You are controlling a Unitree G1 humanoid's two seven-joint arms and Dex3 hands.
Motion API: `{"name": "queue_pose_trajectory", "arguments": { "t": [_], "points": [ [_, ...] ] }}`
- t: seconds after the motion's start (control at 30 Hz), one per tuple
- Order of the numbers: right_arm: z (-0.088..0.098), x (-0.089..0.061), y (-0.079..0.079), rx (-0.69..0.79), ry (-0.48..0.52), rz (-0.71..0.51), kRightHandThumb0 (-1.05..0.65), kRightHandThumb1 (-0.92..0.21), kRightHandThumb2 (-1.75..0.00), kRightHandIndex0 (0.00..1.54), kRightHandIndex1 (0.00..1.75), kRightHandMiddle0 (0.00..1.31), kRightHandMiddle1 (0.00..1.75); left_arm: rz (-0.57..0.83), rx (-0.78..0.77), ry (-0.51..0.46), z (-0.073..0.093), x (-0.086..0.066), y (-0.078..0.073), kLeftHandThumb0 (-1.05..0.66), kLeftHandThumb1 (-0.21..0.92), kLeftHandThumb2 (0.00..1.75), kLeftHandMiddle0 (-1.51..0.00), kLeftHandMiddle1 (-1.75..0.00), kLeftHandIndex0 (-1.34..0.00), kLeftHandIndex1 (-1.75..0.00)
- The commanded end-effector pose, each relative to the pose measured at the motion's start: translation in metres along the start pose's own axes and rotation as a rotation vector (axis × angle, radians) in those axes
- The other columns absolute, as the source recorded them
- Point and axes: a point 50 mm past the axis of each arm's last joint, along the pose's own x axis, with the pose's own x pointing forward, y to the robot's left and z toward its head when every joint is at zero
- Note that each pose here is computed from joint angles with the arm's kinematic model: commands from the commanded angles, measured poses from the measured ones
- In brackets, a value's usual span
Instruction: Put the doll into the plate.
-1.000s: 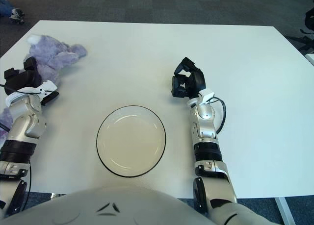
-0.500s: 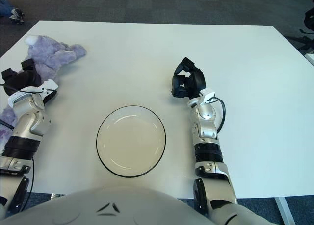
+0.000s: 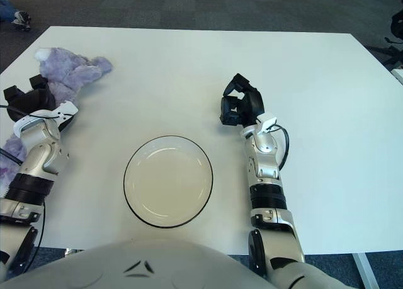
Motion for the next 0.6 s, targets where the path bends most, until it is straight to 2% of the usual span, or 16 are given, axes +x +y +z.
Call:
{"name": "queue_pose_trajectory", "arguments": {
  "t": [0.0,0.27,0.4,0.57],
  "points": [
    [0.0015,-0.001,-0.0029,0.009,-0.002,-0.004,-0.48,-0.33,-1.3,1.27,1.75,0.6,1.75,-0.029,0.007,-0.037,0.0012,-0.0045,-0.008,0.38,0.38,1.22,-0.43,-1.75,0.0,-1.68],
    [0.0013,-0.0013,-0.0027,0.01,0.007,0.01,-0.47,-0.34,-1.29,1.27,1.75,0.59,1.75,0.0,-0.031,-0.098,0.003,-0.0067,-0.0079,0.45,0.37,1.24,-0.55,-1.75,-0.25,-1.74],
    [0.0006,-0.0007,-0.0021,-0.006,0.023,0.033,-0.48,-0.32,-1.31,1.27,1.75,0.61,1.75,0.007,-0.061,-0.14,0.0053,-0.0079,-0.0088,0.46,0.34,1.29,-0.58,-1.75,-0.51,-1.75],
    [-0.0007,0.0008,-0.0023,-0.019,0.057,0.065,-0.47,-0.34,-1.29,1.25,1.75,0.6,1.75,0.015,-0.12,-0.202,0.0103,-0.0105,-0.0083,0.44,0.4,1.2,-0.54,-1.73,-0.81,-1.75]
  ]
}}
